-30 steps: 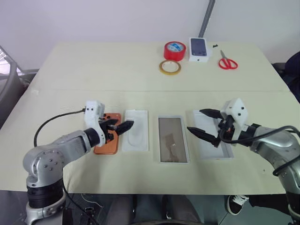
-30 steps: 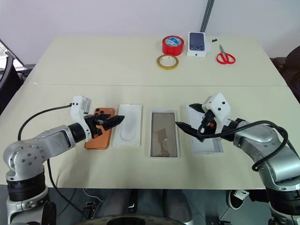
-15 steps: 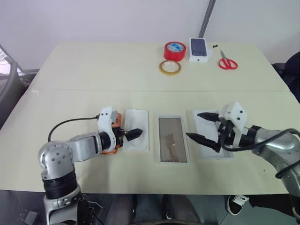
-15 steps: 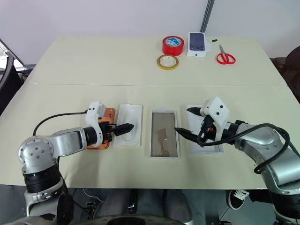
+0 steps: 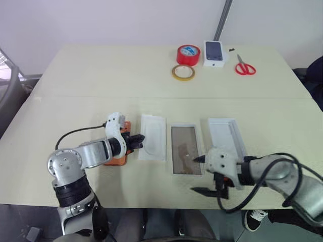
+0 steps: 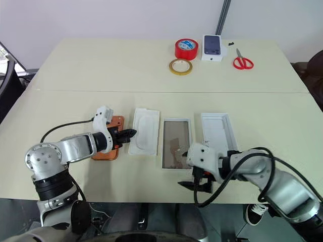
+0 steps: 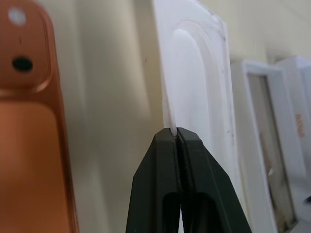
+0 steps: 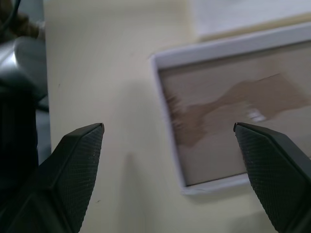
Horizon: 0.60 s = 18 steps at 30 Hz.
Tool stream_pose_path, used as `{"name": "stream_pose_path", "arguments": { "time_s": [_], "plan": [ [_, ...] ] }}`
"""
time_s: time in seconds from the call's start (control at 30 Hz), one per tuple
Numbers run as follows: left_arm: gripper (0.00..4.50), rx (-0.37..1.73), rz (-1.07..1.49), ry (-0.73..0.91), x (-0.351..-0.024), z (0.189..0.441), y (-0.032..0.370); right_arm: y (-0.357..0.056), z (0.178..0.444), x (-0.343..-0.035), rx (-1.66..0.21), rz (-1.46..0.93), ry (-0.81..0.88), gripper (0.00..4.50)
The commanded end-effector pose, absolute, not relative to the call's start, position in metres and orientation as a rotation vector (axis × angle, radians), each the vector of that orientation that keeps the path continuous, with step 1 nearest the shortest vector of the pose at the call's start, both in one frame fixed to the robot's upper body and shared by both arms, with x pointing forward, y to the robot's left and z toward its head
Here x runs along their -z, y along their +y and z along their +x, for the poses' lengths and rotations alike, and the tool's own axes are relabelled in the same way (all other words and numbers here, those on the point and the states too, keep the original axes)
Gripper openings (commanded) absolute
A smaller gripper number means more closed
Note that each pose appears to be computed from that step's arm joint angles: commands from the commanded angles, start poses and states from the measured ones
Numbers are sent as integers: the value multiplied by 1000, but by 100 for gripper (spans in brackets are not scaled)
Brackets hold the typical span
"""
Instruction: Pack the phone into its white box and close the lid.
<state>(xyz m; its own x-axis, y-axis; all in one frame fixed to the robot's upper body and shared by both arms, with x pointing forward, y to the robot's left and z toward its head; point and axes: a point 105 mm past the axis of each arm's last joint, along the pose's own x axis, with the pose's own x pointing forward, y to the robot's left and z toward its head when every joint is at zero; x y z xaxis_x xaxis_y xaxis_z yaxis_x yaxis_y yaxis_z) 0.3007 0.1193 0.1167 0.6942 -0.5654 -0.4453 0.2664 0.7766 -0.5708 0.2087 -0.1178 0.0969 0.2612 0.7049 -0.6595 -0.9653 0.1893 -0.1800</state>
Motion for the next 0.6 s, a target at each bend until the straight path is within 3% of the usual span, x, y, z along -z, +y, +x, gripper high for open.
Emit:
{"name": "stream_pose_path", "arguments": {
  "time_s": [0.03, 0.2, 0.6],
  "plan": [
    [0, 496, -506, 603, -129, 303, 123, -111, 210, -93, -1264, -711, 452, 263],
    [0, 509, -552, 541, -142, 306, 126, -101, 221, -98, -1263, -719, 398, 16],
    [0, 491, -678, 400, -174, 322, 150, -57, 255, -101, -1327, -857, 225, 7]
  ]
}}
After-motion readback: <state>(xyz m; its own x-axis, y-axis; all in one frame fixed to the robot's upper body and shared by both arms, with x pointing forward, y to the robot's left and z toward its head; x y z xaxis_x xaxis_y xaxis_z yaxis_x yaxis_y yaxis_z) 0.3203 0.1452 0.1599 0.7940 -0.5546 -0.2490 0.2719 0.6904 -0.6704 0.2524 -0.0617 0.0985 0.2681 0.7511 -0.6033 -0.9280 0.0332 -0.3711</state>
